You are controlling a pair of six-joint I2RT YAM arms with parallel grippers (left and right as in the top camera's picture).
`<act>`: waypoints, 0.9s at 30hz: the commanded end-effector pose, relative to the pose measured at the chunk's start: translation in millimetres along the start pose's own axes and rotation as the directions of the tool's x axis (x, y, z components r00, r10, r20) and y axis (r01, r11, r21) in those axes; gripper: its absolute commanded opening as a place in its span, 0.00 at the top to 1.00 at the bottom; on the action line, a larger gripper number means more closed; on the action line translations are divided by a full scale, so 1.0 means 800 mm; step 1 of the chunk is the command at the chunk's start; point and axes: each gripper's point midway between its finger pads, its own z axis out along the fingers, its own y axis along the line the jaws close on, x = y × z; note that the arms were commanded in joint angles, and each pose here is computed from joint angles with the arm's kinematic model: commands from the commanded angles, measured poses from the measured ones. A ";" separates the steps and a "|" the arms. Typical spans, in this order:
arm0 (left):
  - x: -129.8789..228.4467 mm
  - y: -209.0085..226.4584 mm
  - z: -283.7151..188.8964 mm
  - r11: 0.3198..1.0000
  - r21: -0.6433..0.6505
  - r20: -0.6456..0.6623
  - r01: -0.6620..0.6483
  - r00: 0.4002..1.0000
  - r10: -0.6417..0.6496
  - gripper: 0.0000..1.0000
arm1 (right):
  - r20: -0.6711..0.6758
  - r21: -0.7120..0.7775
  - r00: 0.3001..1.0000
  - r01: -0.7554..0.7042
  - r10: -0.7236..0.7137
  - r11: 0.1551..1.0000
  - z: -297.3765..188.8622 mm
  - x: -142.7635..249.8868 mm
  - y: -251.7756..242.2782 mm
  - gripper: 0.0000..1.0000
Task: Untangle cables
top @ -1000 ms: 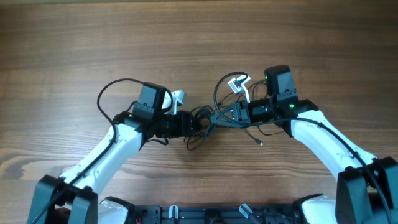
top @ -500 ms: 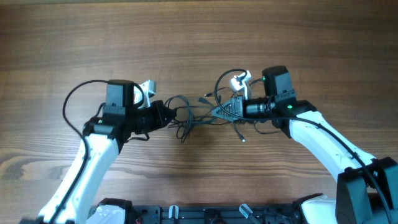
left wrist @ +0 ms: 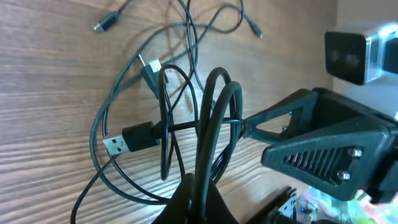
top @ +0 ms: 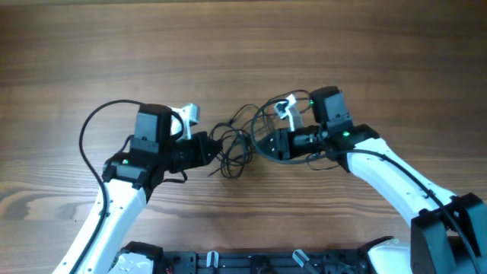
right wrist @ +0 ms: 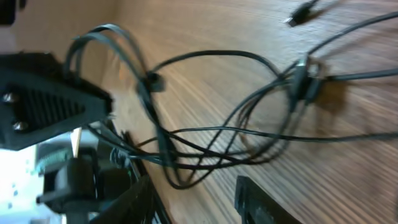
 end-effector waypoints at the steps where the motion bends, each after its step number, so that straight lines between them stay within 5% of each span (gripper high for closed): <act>1: 0.010 -0.001 0.012 1.000 -0.006 -0.036 -0.011 0.999 0.011 0.96 | 0.006 0.019 0.996 0.089 -0.089 0.996 0.007 -0.001 0.008 0.66; 11: 0.016 -0.017 0.018 0.999 0.020 -0.048 -0.033 0.998 0.034 0.96 | 0.014 0.043 0.996 0.085 -0.086 0.995 0.008 -0.003 0.004 0.96; 13: 0.016 -0.011 0.018 1.000 -0.006 -0.042 -0.029 0.999 0.029 0.96 | 0.074 0.227 0.992 -0.118 0.103 0.967 0.002 -0.006 -0.039 0.96; 15: 0.018 0.004 0.018 0.998 -0.068 -0.039 -0.014 0.999 0.011 0.96 | 0.233 0.447 0.908 -0.419 0.349 0.791 -0.022 0.008 -0.099 0.96; 16: 0.019 0.009 0.017 0.996 -0.090 -0.040 -0.008 0.999 0.004 0.96 | 0.251 0.466 0.898 -0.438 0.360 0.769 -0.025 0.010 -0.105 0.96; 18: 0.020 0.010 0.017 0.996 -0.094 -0.042 -0.005 0.999 0.001 0.96 | 0.149 0.370 0.959 -0.281 0.242 0.885 -0.010 0.001 -0.075 0.96; 20: 0.019 0.010 0.017 0.996 -0.092 -0.040 -0.007 0.999 0.004 0.96 | 0.040 0.146 0.998 -0.060 0.054 0.987 0.006 -0.004 -0.020 0.80; 23: 0.019 0.010 0.017 0.996 -0.092 -0.041 -0.007 0.999 0.003 0.96 | 0.011 -0.059 0.997 0.076 -0.075 0.995 0.008 -0.004 0.027 0.70; 27: 0.021 0.005 0.018 0.997 -0.072 -0.048 -0.008 0.999 0.005 0.96 | 0.009 -0.090 0.996 0.087 -0.086 0.992 0.007 -0.004 0.035 0.71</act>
